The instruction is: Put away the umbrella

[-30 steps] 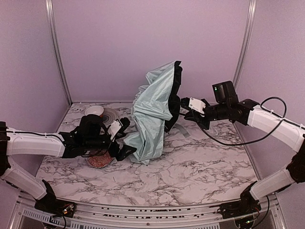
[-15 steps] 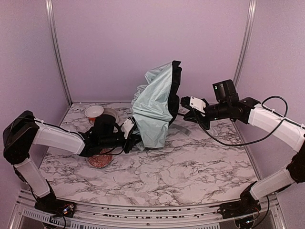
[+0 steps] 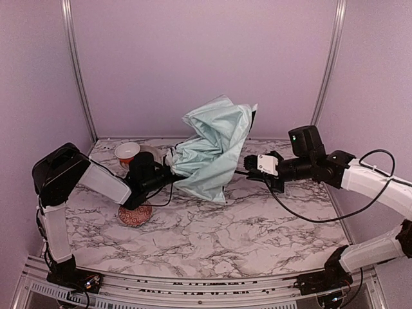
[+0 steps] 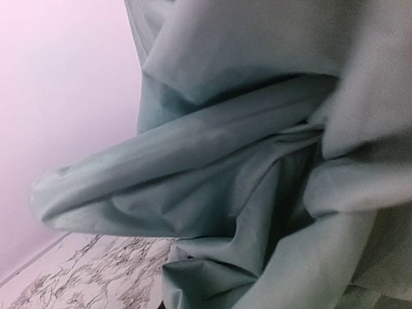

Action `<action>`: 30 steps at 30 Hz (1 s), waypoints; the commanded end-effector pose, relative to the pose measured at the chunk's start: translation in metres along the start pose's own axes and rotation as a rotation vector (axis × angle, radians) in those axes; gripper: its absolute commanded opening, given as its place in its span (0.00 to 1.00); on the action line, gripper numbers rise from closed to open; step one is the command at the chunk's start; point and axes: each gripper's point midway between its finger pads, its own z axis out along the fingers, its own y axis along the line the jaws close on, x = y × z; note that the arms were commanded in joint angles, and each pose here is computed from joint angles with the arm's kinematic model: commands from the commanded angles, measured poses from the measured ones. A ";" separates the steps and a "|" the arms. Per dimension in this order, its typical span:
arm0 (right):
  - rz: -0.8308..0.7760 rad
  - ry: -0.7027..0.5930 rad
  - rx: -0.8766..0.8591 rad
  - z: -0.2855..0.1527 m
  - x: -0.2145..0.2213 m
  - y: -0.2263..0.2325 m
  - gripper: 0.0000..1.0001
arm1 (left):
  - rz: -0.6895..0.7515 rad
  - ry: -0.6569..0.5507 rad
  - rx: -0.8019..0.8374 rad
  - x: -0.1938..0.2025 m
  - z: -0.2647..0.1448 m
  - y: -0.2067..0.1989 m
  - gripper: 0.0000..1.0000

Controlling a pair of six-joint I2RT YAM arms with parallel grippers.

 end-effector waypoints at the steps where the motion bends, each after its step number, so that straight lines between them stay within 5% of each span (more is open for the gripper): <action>1: -0.088 -0.005 -0.166 0.014 0.017 0.072 0.00 | 0.086 -0.187 0.085 -0.030 -0.001 -0.014 0.18; 8: -0.065 -0.010 -0.290 0.027 0.047 0.135 0.00 | 0.152 -0.117 0.168 -0.003 -0.013 -0.035 0.19; 13: -0.068 0.025 -0.359 0.039 0.066 0.165 0.00 | 0.324 -0.036 0.242 0.018 -0.015 -0.062 0.23; 20: -0.074 0.101 -0.393 0.048 0.095 0.183 0.00 | 0.484 0.102 0.096 0.048 0.004 -0.040 0.26; 27: -0.035 0.149 -0.466 0.056 0.115 0.202 0.00 | 0.555 0.204 -0.276 0.053 0.017 0.029 0.85; 30: -0.022 0.163 -0.493 0.057 0.117 0.206 0.00 | 0.576 0.255 -0.444 0.052 0.014 0.070 0.98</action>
